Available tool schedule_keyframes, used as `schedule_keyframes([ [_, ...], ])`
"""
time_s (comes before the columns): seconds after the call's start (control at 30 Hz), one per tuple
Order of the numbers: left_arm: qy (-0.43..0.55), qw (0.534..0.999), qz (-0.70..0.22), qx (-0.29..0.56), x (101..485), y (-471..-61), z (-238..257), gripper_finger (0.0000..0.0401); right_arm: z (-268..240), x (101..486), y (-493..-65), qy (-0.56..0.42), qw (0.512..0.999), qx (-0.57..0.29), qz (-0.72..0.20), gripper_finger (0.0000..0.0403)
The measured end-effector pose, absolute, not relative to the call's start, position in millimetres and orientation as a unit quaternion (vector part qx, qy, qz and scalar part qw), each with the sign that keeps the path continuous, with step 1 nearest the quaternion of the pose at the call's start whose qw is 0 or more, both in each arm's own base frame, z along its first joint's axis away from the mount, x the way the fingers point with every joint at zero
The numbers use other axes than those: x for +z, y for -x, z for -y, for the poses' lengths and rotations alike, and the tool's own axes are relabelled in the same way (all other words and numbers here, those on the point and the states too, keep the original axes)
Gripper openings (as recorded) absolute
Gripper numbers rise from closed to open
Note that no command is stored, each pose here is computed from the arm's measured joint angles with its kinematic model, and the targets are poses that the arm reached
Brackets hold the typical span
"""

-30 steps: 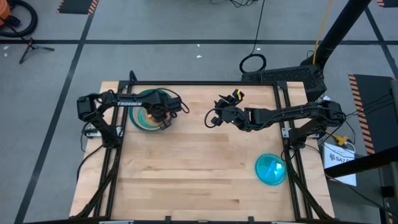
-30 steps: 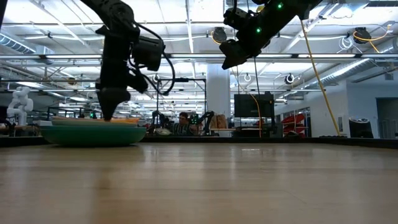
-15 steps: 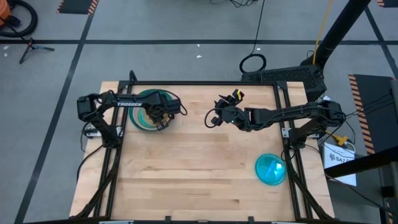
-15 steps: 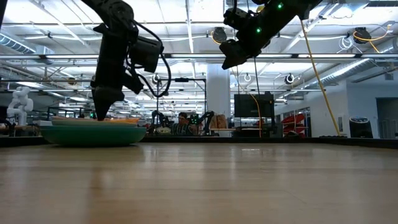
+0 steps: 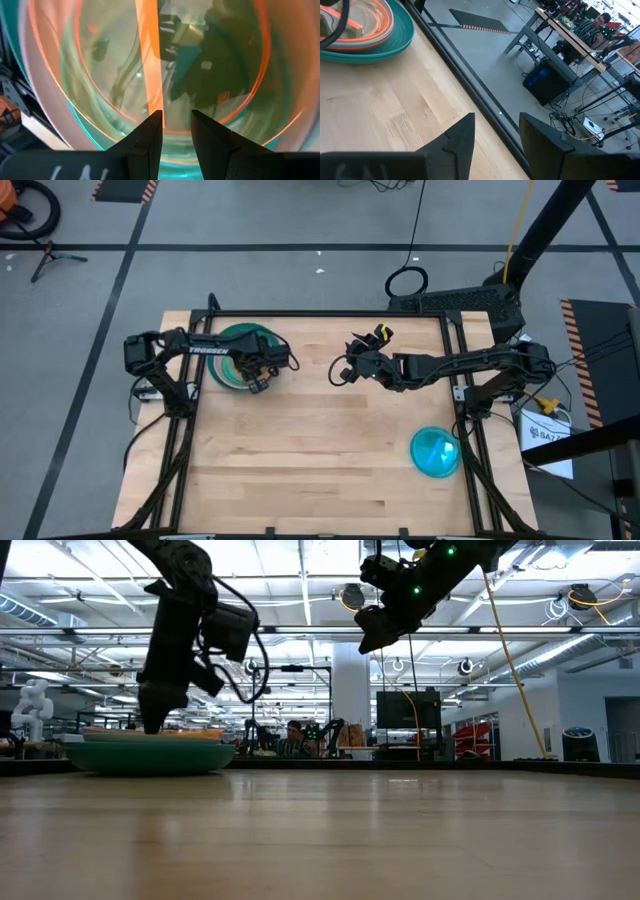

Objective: Stack plastic plates
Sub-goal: Stack the orange plate on top of the blue plate

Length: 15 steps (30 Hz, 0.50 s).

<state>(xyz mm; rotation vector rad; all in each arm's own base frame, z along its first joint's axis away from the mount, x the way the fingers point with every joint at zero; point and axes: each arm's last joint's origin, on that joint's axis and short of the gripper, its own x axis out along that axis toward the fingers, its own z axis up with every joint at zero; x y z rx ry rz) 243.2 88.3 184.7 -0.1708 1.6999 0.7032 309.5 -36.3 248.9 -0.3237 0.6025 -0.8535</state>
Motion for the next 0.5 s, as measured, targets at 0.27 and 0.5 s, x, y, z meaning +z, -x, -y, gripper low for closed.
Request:
schedule_keyframes([
  [0.27,0.080,0.554,-0.772,0.301,178,-229,-80,0.0108,36,249,-309,0.153,0.854,-0.406,-0.286,0.0146],
  [0.5,0.087,0.521,-0.790,0.311,181,-222,-78,0.0108,36,249,-309,0.152,0.854,-0.406,-0.286,0.0146],
])
